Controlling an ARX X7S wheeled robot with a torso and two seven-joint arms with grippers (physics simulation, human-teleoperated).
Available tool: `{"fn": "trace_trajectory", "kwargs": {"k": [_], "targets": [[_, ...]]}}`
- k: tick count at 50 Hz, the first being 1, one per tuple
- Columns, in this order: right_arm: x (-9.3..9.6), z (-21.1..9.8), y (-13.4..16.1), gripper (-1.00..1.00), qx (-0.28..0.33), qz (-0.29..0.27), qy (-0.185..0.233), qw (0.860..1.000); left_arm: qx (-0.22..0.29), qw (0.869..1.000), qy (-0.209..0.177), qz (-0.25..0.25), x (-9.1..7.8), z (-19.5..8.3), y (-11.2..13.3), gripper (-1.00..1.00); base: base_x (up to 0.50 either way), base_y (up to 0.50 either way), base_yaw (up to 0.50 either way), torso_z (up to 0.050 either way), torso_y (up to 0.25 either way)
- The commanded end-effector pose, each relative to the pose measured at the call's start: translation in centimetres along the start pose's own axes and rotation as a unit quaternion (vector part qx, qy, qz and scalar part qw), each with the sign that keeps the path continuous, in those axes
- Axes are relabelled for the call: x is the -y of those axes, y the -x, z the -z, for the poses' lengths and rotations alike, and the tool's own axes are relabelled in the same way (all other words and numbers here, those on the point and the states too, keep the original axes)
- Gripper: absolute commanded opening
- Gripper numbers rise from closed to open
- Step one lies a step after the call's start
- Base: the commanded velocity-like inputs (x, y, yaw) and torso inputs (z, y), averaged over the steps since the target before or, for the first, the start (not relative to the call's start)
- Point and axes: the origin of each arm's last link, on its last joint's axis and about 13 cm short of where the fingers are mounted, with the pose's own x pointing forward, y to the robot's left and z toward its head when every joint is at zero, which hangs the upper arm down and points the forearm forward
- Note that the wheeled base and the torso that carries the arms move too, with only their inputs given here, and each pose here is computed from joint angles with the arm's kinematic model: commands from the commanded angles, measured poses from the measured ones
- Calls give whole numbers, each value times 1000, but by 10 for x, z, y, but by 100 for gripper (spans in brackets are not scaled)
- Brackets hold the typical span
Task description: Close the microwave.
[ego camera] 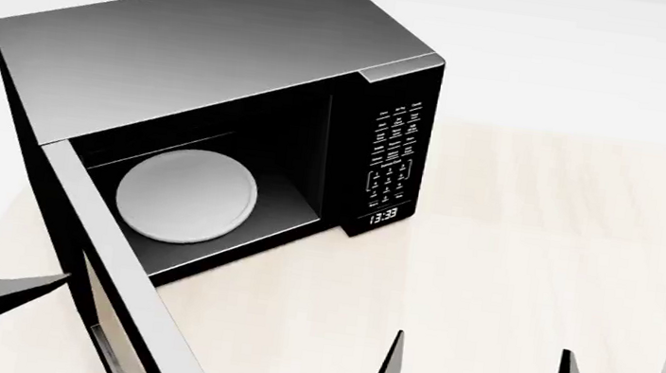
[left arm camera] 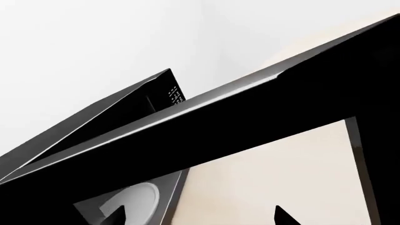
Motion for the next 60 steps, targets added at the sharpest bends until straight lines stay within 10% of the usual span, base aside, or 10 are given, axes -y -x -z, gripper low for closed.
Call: {"fn": "trace_trajectory", "kwargs": {"k": [1, 60], "targets": [[1, 1, -1, 100, 1, -1, 4, 1000, 5, 1000, 9, 17, 9, 8, -10, 100, 0, 0, 0, 0, 0], [1, 2, 0, 100, -6, 1, 2, 1000, 50, 996, 23, -75, 12, 18, -62, 100, 0, 0, 0, 0, 0]]}}
